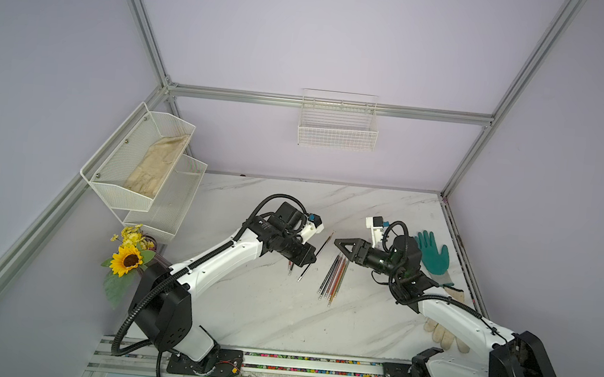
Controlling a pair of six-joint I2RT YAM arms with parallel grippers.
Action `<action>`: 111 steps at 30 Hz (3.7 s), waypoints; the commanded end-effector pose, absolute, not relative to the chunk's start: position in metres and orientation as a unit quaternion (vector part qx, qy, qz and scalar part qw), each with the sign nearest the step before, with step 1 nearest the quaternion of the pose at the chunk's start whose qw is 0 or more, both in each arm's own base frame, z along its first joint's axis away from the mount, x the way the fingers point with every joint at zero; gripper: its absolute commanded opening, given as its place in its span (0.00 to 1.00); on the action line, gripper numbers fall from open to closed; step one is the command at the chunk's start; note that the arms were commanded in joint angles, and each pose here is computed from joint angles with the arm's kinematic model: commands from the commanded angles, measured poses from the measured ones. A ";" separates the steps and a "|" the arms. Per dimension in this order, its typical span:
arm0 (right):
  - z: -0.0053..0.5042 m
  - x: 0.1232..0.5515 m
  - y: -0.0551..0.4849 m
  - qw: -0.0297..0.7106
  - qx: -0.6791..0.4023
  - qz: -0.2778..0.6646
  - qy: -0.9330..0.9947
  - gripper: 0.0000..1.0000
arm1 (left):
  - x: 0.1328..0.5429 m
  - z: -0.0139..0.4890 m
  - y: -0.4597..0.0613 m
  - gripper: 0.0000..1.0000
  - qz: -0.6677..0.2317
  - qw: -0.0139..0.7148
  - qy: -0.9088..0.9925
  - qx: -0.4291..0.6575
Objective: Remove the protective cover of the pencils
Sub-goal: Pick up the pencil from the center of the board, then remove the protective sleeve from the pencil.
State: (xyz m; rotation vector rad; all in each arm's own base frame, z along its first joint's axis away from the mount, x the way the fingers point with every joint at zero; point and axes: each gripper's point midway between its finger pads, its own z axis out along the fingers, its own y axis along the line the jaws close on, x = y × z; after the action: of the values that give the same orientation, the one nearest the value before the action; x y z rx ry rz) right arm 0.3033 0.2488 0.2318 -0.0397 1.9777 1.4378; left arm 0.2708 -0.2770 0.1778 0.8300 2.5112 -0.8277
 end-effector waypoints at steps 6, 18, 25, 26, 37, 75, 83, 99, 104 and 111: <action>0.227 0.319 0.262 0.317 0.003 0.569 0.758 0.59 | 0.268 0.216 -0.290 0.01 -0.320 0.222 0.862 0.325; 0.219 0.331 0.271 0.298 0.019 0.585 0.754 0.45 | 0.269 0.213 -0.292 0.02 -0.322 0.215 0.863 0.324; 0.214 0.333 0.280 0.287 0.019 0.591 0.754 0.23 | 0.267 0.212 -0.292 0.02 -0.324 0.213 0.863 0.325; 0.215 0.333 0.280 0.288 0.019 0.591 0.753 0.20 | 0.268 0.212 -0.292 0.02 -0.323 0.213 0.863 0.325; 0.232 0.327 0.277 0.297 0.018 0.600 0.743 0.09 | 0.270 0.209 -0.290 0.23 -0.315 0.211 0.868 0.320; 0.258 0.329 0.251 0.351 0.031 0.545 0.761 0.44 | 0.269 0.205 -0.288 0.00 -0.309 0.205 0.873 0.316; 0.255 0.322 0.240 0.354 0.032 0.519 0.778 0.45 | 0.263 0.200 -0.290 0.00 -0.302 0.193 0.874 0.329; 0.243 0.335 0.255 0.322 0.033 0.538 0.778 0.32 | 0.257 0.196 -0.294 0.00 -0.284 0.191 0.874 0.344; 0.245 0.337 0.255 0.327 0.034 0.535 0.779 0.27 | 0.257 0.196 -0.294 0.00 -0.283 0.190 0.874 0.345; 0.247 0.338 0.256 0.322 0.040 0.545 0.773 0.26 | 0.256 0.195 -0.294 0.00 -0.284 0.189 0.874 0.345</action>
State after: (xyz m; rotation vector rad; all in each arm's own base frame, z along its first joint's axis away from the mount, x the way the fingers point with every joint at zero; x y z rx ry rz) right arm 0.3333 0.2534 0.2279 0.1159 2.0922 1.3884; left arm 0.2458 -0.2824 0.1640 0.9434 2.5653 -0.7767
